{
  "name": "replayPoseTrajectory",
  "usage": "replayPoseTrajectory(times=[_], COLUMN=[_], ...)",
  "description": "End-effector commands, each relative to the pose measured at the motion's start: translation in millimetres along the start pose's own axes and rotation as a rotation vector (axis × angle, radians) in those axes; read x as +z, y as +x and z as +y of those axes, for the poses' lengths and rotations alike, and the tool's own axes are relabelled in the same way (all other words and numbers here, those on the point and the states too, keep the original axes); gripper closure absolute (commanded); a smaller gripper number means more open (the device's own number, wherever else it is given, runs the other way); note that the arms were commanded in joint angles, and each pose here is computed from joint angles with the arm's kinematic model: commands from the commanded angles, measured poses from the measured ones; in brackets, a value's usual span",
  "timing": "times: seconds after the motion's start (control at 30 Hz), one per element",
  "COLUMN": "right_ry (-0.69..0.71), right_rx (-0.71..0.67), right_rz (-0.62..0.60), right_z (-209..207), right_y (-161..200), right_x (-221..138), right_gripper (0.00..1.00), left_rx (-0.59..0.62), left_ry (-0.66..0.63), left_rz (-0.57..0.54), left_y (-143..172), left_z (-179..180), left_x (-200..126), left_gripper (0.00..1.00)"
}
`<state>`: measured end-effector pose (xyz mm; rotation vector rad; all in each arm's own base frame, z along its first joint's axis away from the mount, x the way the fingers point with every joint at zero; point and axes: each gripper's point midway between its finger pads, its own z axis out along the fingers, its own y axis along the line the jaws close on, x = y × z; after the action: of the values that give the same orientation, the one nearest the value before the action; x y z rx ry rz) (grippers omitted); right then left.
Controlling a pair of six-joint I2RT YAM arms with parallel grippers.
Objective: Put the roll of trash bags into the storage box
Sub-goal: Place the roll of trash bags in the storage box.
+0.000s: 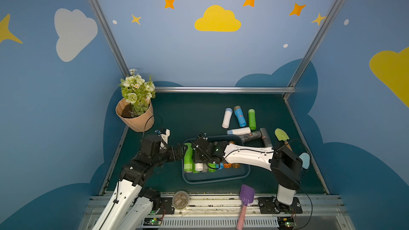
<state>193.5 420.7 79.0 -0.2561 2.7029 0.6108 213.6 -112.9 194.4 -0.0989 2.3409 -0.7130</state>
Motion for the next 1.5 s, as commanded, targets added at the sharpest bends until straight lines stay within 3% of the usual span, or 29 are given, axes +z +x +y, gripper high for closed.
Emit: replayPoseTrajectory(times=[0.0, 0.37, 1.27, 1.47], right_ry=[0.034, 0.038, 0.02, 0.068], right_rx=[-0.019, -0.027, -0.076, -0.126], right_rz=[-0.014, -0.034, -0.101, -0.118], right_z=[-4.7, -8.5, -10.7, -14.7], right_y=[-2.1, -4.9, -10.3, -11.8], right_x=[-8.3, -17.0, -46.1, -61.1], right_gripper=[0.41, 0.39, 0.37, 0.36], left_rx=[0.006, 0.013, 0.073, 0.073], left_ry=[0.013, 0.023, 0.202, 0.233], left_rz=[0.006, 0.006, 0.032, 0.06], left_y=[1.8, 2.0, 10.8, 13.9], left_z=[-2.6, -4.4, -37.1, -42.5], left_x=[-1.7, -2.1, -7.9, -5.4], left_gripper=[0.0, 0.0, 0.0, 0.0])
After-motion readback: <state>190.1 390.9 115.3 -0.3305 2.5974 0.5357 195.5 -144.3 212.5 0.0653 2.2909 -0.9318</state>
